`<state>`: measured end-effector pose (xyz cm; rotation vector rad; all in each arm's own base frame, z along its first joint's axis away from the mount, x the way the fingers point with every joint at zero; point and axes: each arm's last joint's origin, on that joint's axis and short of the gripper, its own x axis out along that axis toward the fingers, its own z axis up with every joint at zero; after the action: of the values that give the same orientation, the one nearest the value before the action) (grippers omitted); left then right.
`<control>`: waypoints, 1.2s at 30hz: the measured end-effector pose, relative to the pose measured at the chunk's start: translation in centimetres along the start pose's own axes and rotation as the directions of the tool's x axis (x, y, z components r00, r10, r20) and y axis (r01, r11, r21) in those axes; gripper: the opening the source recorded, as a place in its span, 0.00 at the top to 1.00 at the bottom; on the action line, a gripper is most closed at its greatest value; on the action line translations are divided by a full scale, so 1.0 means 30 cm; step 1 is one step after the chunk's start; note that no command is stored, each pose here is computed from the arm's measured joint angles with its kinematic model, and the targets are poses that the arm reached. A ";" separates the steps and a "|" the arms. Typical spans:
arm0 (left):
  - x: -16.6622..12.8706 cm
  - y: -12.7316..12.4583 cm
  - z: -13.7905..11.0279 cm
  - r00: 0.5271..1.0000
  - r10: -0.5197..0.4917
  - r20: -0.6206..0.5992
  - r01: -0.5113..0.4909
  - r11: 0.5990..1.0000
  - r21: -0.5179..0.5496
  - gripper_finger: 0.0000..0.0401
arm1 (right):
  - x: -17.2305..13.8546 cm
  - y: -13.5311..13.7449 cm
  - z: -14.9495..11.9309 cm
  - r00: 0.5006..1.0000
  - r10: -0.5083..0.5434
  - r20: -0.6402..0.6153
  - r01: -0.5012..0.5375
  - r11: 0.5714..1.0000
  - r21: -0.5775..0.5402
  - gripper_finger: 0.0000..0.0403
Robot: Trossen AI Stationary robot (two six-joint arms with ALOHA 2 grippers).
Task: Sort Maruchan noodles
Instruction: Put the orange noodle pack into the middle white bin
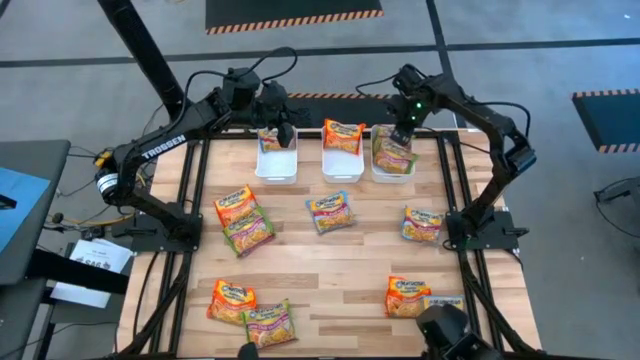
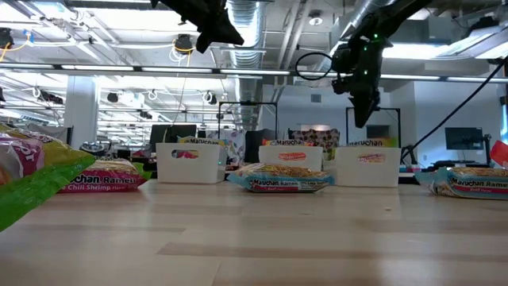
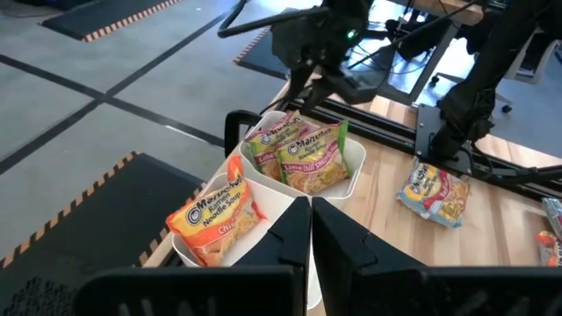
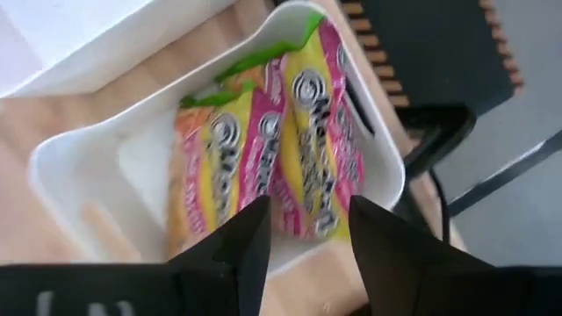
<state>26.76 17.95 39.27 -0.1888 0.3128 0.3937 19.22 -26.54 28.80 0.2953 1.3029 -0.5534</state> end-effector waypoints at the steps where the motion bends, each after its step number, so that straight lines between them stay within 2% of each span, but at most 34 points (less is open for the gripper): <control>1: 0.000 0.000 0.000 1.000 0.000 0.000 0.000 1.000 0.000 1.00 | -0.015 0.007 -0.002 1.000 0.021 -0.015 -0.021 1.000 0.013 0.55; 4: 0.000 0.000 0.000 1.000 0.000 0.000 0.000 1.000 0.000 1.00 | -0.053 0.036 -0.004 0.989 0.149 -0.026 -0.147 0.987 0.064 0.56; 8: 0.000 0.000 -0.001 1.000 0.000 -0.004 0.000 1.000 -0.001 1.00 | -0.070 0.091 -0.006 0.947 0.319 -0.036 -0.313 0.943 0.112 0.58; 11: 0.000 0.001 -0.015 0.999 0.002 -0.046 -0.002 1.000 -0.010 1.00 | -0.075 0.139 -0.006 0.921 0.384 -0.071 -0.370 0.916 0.152 0.59; 15: -0.027 0.000 -0.043 0.989 0.000 -0.146 -0.008 0.999 -0.048 1.00 | -0.084 0.228 -0.007 0.889 0.434 -0.146 -0.421 0.900 0.114 0.59; 20: -0.084 -0.018 -0.060 0.972 -0.062 -0.228 0.041 0.995 -0.096 1.00 | -0.096 0.345 -0.004 0.865 0.452 -0.217 -0.447 0.892 0.073 0.59; 24: -0.154 -0.044 -0.044 0.965 -0.158 -0.208 0.137 0.984 -0.115 1.00 | -0.110 0.444 -0.017 0.843 0.449 -0.297 -0.454 0.889 0.057 0.59; 27: -0.201 -0.062 -0.036 0.966 -0.172 -0.195 0.159 0.984 -0.079 1.00 | -0.110 0.520 -0.034 0.827 0.439 -0.352 -0.464 0.886 0.016 0.59; 33: -0.264 -0.091 -0.026 0.967 -0.187 -0.175 0.187 0.982 -0.018 1.00 | -0.065 0.659 -0.131 0.778 0.391 -0.492 -0.458 0.889 -0.019 0.59; 36: -0.271 -0.100 -0.034 0.961 -0.194 -0.198 0.197 0.980 -0.007 1.00 | -0.049 0.720 -0.188 0.742 0.405 -0.533 -0.488 0.873 -0.016 0.59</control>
<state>20.58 12.18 41.40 -0.2450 0.4878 0.1767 26.00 -5.33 26.65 0.6423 1.7125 0.0622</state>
